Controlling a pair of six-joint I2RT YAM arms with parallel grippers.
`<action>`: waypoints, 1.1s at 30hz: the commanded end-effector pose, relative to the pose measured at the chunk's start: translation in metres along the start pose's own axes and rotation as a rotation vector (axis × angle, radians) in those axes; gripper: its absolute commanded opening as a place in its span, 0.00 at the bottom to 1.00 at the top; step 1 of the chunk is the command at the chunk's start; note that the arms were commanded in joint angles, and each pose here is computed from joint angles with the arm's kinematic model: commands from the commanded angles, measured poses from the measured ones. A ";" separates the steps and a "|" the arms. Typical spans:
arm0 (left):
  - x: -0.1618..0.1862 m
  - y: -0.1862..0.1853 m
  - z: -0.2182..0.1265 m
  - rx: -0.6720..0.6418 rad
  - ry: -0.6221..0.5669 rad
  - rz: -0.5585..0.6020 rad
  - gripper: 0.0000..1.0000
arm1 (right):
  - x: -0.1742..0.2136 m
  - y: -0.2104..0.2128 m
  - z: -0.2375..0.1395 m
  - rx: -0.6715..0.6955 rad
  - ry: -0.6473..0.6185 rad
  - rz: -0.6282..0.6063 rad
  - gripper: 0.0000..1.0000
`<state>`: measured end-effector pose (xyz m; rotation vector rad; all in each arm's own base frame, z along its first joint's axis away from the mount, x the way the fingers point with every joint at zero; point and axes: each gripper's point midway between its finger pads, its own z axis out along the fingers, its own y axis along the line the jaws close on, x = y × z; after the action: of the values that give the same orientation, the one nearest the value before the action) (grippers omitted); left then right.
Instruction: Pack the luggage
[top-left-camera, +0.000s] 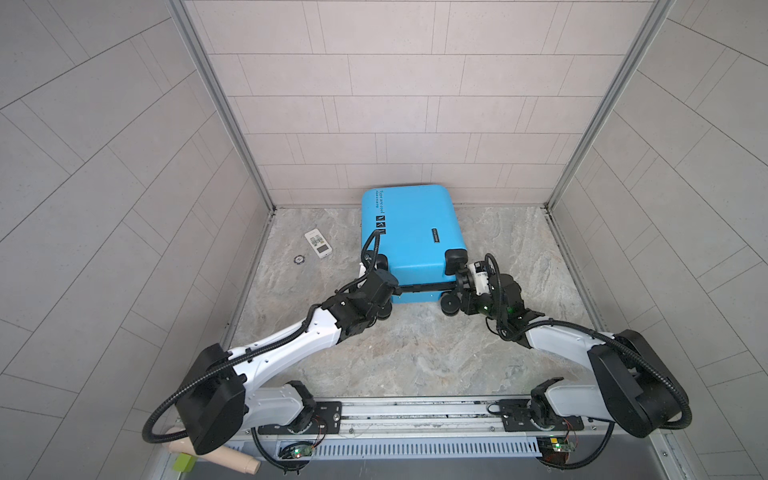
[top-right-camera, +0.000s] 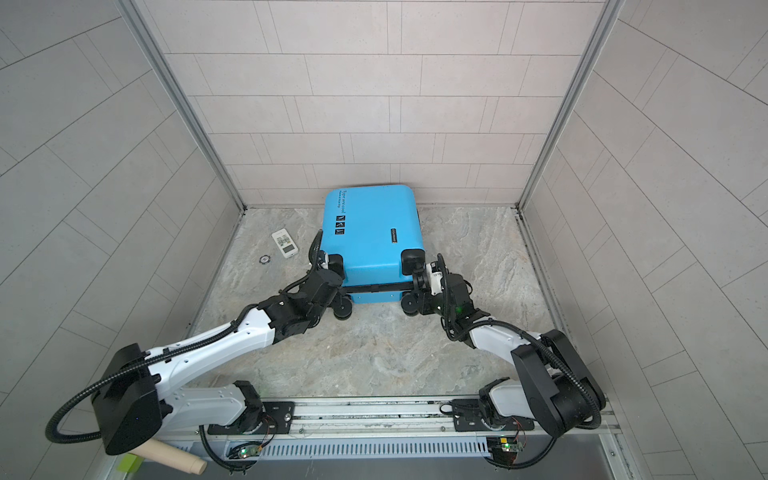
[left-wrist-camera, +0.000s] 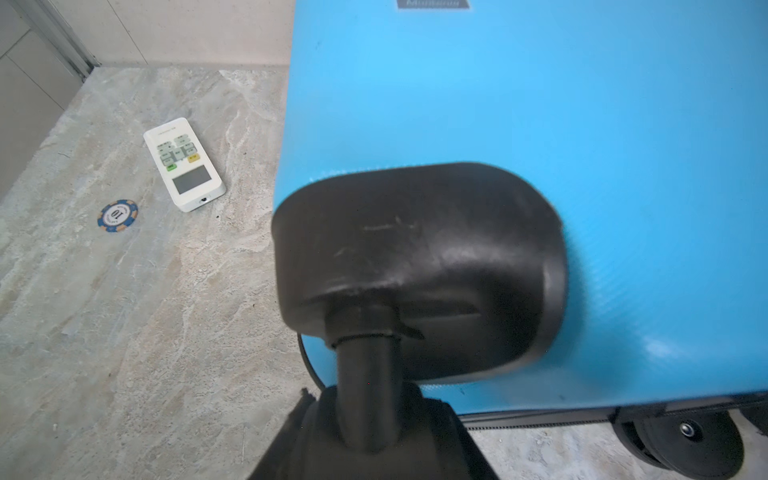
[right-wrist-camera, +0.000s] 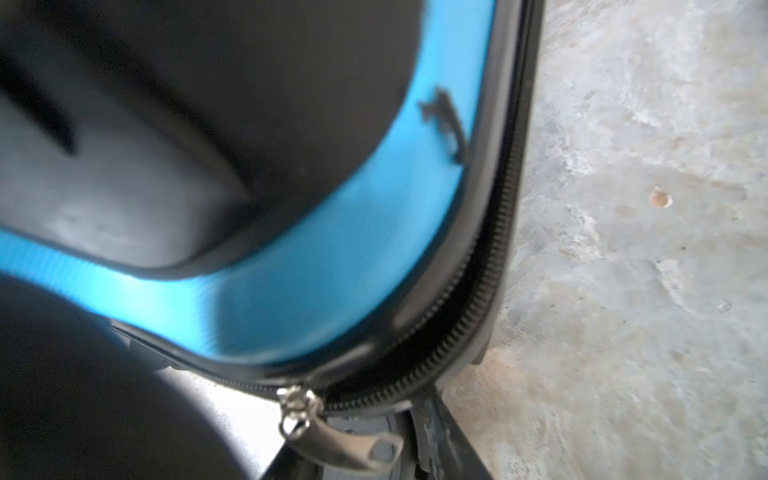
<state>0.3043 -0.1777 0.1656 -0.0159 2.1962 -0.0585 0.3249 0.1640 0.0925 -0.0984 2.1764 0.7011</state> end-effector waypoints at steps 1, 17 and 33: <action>0.002 0.001 0.000 -0.004 -0.006 0.007 0.24 | -0.043 0.009 -0.003 -0.021 -0.143 -0.030 0.28; -0.004 0.021 -0.007 -0.080 -0.033 0.023 0.00 | -0.040 -0.011 -0.008 -0.006 -0.107 0.020 0.00; 0.014 0.066 -0.017 -0.168 0.006 0.033 0.00 | -0.061 -0.068 -0.014 0.131 -0.083 0.094 0.00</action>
<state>0.2934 -0.1584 0.1655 -0.0241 2.1892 -0.0579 0.3393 0.1361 0.1021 -0.0622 2.1881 0.8072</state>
